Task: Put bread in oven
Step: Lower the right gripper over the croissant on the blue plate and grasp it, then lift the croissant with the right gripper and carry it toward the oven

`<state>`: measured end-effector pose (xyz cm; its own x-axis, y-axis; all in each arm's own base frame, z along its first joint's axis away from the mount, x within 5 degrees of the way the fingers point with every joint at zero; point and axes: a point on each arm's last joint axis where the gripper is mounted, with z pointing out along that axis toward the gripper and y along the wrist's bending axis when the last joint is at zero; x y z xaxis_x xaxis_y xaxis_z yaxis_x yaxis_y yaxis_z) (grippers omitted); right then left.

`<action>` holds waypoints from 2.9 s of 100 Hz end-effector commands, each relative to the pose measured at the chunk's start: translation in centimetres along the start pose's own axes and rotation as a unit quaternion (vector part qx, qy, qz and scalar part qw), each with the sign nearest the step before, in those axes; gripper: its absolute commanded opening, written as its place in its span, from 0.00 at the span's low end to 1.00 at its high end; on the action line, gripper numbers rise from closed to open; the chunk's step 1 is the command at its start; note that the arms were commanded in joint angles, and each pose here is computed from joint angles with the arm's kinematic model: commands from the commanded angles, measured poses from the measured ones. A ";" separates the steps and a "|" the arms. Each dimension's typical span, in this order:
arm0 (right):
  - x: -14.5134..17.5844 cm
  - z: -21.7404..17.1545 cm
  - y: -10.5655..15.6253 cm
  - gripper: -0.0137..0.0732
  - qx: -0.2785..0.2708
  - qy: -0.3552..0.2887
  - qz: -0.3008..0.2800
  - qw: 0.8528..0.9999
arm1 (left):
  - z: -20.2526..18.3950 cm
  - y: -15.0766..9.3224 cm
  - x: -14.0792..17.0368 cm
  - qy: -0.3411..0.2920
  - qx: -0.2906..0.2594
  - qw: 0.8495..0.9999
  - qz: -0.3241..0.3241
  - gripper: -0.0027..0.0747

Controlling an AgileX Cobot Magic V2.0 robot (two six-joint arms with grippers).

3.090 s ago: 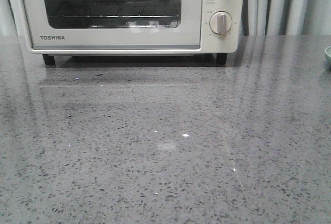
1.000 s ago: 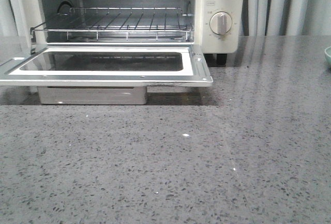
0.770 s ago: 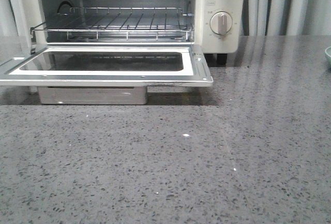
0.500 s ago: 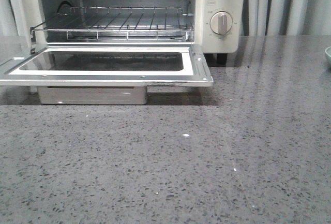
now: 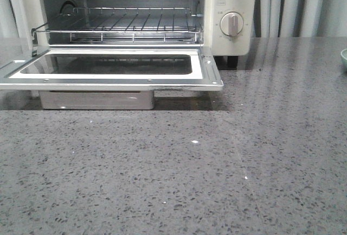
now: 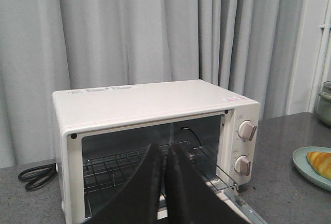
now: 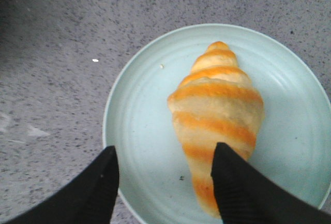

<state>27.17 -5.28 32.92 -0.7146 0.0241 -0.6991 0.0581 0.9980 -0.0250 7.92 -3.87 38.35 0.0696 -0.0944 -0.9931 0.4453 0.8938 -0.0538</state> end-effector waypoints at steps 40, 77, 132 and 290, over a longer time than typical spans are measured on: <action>-1.4 3.6 -2.8 0.70 0.047 -0.037 0.009 0.998 | -0.1 -0.3 -1.5 -0.039 0.017 0.999 0.000 0.01; -1.5 5.9 -3.3 0.67 0.053 -0.047 0.010 0.997 | -0.1 -0.3 -1.4 -0.038 0.016 0.999 0.000 0.01; -1.1 7.0 -3.4 0.22 0.052 -0.034 0.011 0.998 | -0.1 -0.3 -1.4 -0.038 0.016 0.999 0.000 0.01; -0.5 -11.8 14.5 0.07 -0.219 -0.153 -0.245 0.932 | -1.7 0.3 -5.9 -0.075 -0.028 0.994 0.071 0.01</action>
<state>20.72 9.15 38.41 -0.4814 -0.4218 -0.7684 -0.5498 0.8280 -0.1101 6.61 -2.17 42.52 0.1864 0.0068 -0.9824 0.3450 0.9359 0.0720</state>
